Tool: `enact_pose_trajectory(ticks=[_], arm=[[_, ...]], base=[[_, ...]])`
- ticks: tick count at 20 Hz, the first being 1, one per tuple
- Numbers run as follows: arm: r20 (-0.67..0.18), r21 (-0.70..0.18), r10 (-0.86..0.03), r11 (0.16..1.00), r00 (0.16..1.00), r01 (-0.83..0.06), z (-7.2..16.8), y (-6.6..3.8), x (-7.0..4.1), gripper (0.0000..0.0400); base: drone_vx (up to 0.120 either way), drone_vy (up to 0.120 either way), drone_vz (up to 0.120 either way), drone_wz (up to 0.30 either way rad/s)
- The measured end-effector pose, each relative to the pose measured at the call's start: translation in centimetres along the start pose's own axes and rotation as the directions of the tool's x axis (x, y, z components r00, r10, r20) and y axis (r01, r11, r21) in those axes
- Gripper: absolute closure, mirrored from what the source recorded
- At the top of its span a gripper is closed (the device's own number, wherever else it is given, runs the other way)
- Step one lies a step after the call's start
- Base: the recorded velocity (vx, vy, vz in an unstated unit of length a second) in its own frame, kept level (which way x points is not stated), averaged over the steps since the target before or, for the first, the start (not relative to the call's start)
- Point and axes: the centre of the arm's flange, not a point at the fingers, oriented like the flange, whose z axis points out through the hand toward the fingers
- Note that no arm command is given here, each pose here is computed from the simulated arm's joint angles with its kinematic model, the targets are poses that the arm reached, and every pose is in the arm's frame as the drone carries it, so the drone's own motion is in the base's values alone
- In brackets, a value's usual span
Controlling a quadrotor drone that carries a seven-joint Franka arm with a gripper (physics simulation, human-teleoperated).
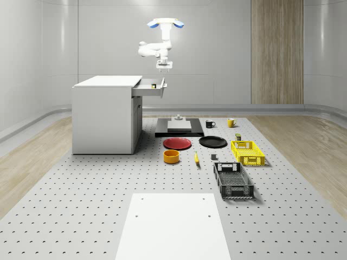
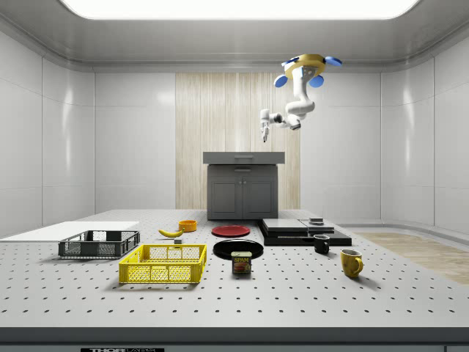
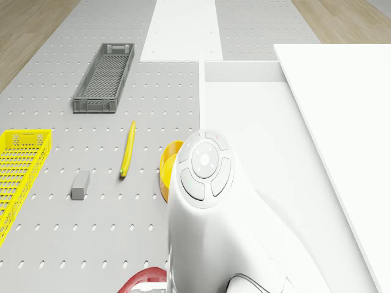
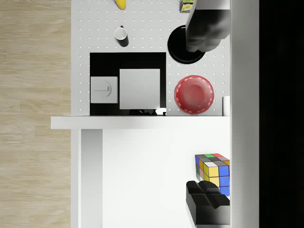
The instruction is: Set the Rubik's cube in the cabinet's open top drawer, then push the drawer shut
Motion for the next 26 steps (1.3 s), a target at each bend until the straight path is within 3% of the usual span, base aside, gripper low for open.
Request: enact_pose_trajectory(ticks=[12,21,26], arm=[[0.0,0.0,0.0,1.0,1.0,0.0,-0.01,0.0,0.0,0.0],[0.0,0.0,0.0,1.0,1.0,0.0,-0.01,0.0,0.0,0.0],[0.0,0.0,0.0,1.0,1.0,0.0,-0.01,0.0,0.0,0.0]], base=[[0.023,0.047,0.0,0.0],[-0.013,0.12,0.0,0.0],[0.0,0.12,-0.112,0.0]])
